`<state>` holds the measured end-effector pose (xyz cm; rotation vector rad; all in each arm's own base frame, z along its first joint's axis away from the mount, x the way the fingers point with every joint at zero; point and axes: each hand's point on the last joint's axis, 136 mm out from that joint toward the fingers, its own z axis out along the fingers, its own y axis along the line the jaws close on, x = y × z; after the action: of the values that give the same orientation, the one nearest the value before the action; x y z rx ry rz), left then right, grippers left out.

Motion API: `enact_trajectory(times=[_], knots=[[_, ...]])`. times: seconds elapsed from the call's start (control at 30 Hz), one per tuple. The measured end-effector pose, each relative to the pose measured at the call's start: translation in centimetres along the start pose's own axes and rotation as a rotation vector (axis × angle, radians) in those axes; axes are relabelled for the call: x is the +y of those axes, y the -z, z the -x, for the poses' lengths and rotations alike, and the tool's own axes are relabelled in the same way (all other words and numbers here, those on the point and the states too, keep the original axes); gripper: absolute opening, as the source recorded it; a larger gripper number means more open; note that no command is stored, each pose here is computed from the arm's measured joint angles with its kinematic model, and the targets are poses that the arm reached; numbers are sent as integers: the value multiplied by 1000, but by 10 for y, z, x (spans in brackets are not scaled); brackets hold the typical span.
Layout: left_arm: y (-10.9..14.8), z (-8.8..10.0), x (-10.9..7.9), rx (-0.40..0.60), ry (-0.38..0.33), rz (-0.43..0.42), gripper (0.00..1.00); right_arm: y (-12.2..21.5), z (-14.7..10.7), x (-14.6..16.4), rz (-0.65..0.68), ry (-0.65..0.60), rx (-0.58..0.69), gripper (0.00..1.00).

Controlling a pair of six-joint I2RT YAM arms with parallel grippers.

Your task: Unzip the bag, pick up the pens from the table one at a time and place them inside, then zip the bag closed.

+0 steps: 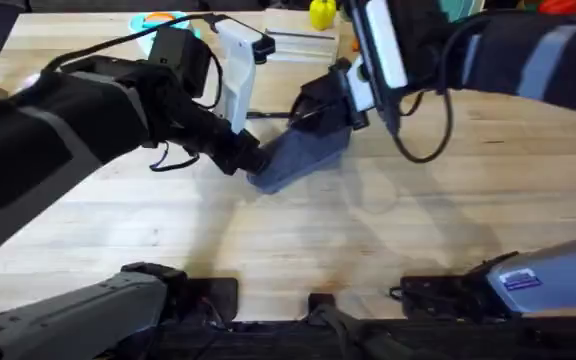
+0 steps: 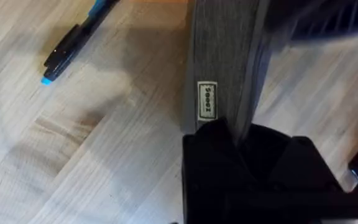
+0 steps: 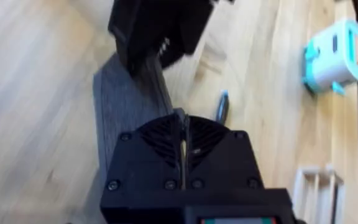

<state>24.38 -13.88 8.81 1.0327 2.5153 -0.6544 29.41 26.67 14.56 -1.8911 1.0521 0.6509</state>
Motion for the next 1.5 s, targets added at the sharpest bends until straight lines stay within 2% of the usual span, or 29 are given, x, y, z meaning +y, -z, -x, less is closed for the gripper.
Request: enact_trajectory(times=[0.13,0.3,0.73,0.77,0.87,0.97,1.0,1.17,1.2,1.5], knots=[[0,0,1,1,1,6,43,-29,16,-2,21,17,-78,34],[1,-5,5,15,16,18,43,-52,31,0,39,7,-96,34],[1,-5,5,16,16,19,43,-49,29,-3,33,-31,-99,34],[1,-4,5,14,16,18,43,-47,28,-4,30,-40,-105,99],[1,-4,3,12,12,13,43,-40,32,-9,18,-39,-151,488],[1,-3,3,12,11,12,43,-31,32,-11,10,-54,-176,920],[1,-3,3,12,11,12,43,-28,29,-12,6,-66,-178,976],[1,-3,3,12,11,12,43,-6,8,-19,-34,-136,-157,995],[1,-3,3,12,11,12,43,8,-6,-21,-58,-189,-138,995],[1,-3,3,11,9,12,65,36,-37,-18,-98,-325,-80,995]])
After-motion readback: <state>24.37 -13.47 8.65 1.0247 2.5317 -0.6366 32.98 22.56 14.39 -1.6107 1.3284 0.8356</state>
